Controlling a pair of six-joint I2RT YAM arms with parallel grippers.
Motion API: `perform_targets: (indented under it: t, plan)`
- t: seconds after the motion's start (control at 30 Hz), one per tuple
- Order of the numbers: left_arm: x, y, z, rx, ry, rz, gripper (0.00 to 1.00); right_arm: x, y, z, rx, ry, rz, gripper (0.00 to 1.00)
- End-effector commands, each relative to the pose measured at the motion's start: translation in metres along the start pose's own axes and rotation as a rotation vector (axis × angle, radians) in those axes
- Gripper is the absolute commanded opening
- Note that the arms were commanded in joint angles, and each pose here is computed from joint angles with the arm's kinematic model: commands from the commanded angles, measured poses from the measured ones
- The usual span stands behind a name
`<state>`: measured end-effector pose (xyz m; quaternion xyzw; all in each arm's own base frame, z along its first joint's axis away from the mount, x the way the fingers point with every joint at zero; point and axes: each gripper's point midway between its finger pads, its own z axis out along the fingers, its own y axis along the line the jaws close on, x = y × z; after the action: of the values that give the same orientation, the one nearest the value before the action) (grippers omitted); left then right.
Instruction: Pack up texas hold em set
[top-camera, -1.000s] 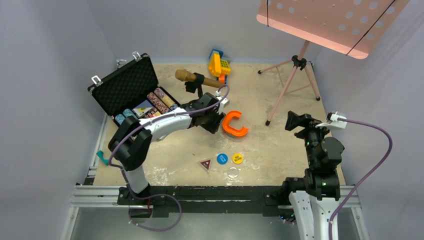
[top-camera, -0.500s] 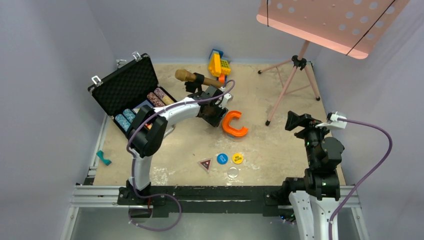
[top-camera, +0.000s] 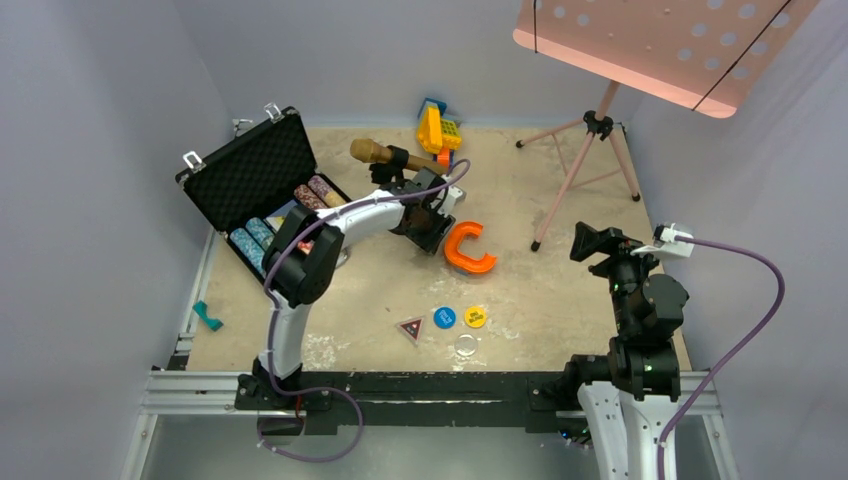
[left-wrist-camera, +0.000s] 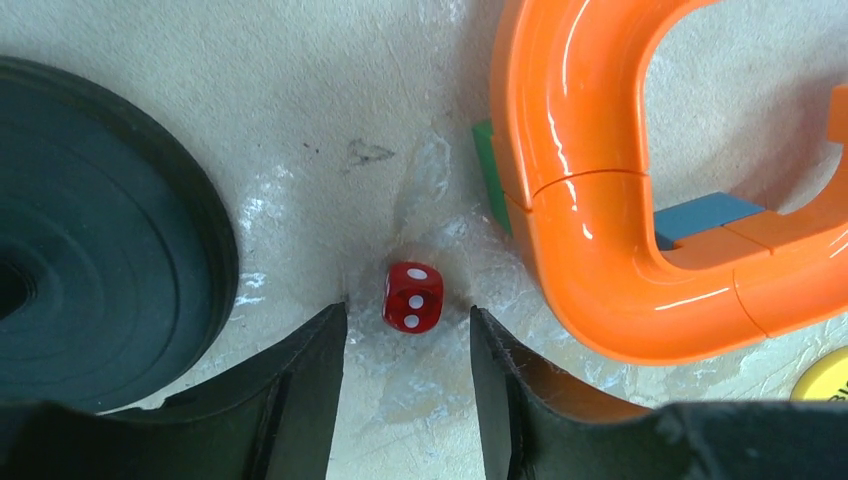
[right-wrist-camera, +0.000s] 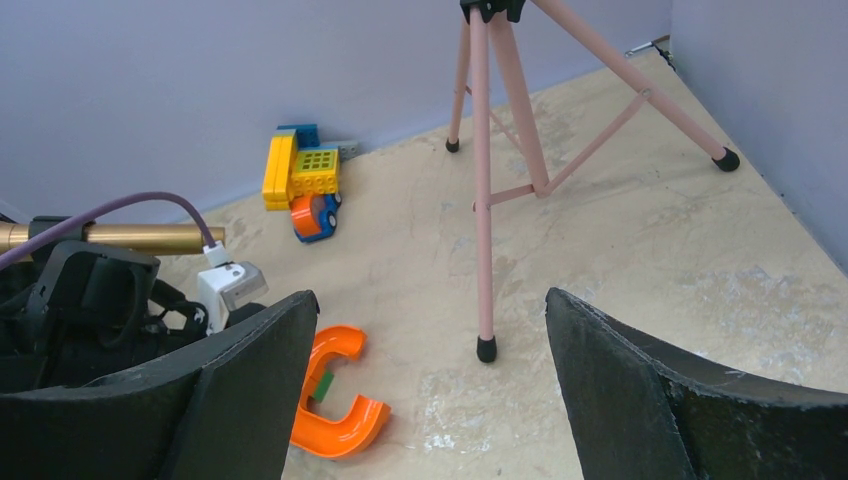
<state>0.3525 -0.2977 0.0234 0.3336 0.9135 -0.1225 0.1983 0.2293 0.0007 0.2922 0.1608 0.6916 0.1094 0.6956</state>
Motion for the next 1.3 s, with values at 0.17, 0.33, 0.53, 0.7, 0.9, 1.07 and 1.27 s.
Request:
perform_targets:
  t: [0.17,0.33,0.53,0.7,0.9,1.07,1.27]
  plan:
    - [-0.021,0.001,0.005,0.012,-0.024,0.026,0.49,-0.013,0.007,0.001,-0.032,-0.042,-0.011,0.89]
    - [-0.018,0.005,0.007,-0.009,-0.012,0.024,0.39,-0.012,0.007,0.002,-0.031,-0.040,-0.010,0.89]
    - [-0.010,0.005,0.002,-0.013,-0.001,0.022,0.08,-0.012,0.007,0.003,-0.032,-0.042,-0.009,0.89]
    - [0.001,0.007,-0.022,-0.047,-0.017,-0.015,0.00,-0.012,0.006,0.003,-0.030,-0.044,-0.009,0.89]
    - [0.026,0.014,-0.069,-0.095,-0.046,-0.130,0.00,-0.012,0.007,0.003,-0.030,-0.045,-0.009,0.89]
    - [0.050,0.010,-0.114,-0.096,-0.053,-0.228,0.00,-0.012,0.006,0.002,-0.025,-0.045,-0.009,0.89]
    - [0.089,0.029,-0.154,-0.128,-0.026,-0.358,0.00,-0.013,0.005,0.001,-0.023,-0.048,-0.009,0.89]
